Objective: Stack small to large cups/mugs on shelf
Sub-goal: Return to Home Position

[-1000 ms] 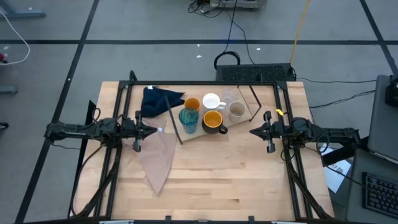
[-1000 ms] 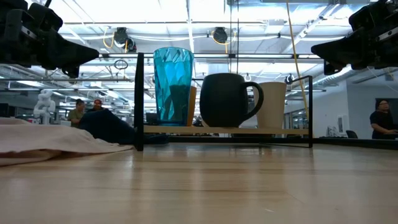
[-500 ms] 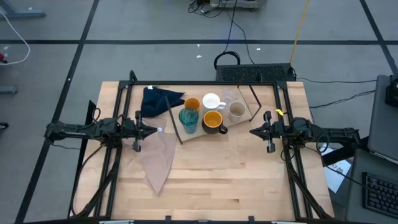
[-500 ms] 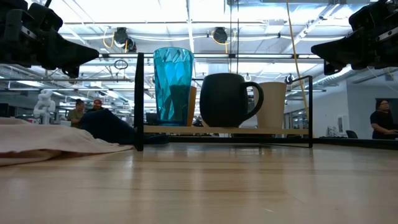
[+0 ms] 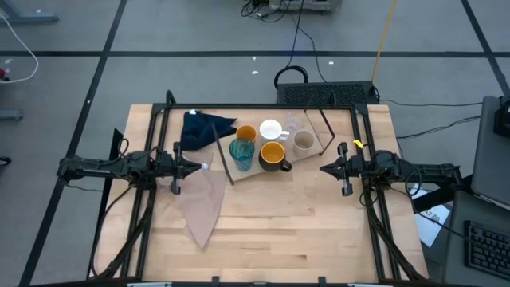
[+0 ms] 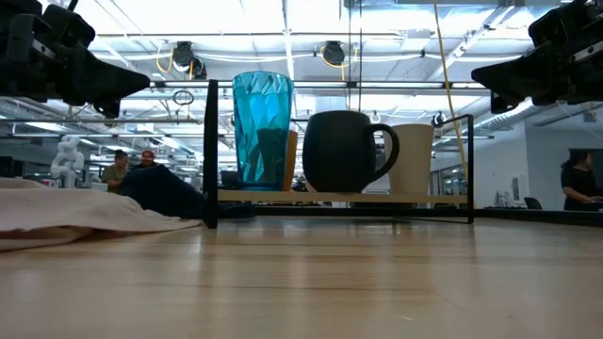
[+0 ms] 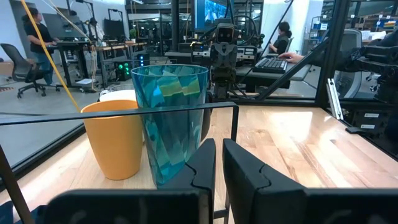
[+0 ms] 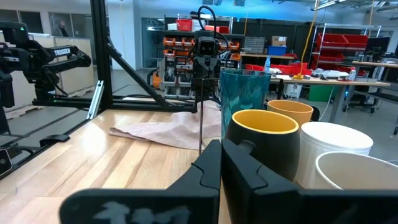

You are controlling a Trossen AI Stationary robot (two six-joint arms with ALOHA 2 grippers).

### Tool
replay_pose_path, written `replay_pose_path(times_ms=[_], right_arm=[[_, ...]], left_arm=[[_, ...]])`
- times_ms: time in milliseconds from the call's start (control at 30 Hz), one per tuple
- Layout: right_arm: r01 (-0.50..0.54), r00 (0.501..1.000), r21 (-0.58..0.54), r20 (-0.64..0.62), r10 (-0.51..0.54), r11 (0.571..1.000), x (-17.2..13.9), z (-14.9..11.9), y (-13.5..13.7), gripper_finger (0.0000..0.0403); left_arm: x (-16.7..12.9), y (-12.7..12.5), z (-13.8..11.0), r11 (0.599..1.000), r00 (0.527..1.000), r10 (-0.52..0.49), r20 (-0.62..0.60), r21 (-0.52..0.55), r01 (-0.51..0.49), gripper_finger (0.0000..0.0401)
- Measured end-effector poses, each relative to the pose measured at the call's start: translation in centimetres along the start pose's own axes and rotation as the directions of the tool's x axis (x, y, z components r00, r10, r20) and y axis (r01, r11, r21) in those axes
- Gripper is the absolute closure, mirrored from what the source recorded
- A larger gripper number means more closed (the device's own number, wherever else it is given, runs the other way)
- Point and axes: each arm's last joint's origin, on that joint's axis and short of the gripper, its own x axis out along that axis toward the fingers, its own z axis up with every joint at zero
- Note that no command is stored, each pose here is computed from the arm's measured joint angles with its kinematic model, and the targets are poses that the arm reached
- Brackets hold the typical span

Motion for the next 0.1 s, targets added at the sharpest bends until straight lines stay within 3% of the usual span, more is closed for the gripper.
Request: replay_pose_path(times_ms=[100], right_arm=[[0.0,1.0,0.0,0.0,0.0,1.0,0.0,0.0,0.0,0.0403]], left_arm=[[0.0,0.0,0.0,1.0,1.0,0.0,0.0,0.0,0.0,0.0368]])
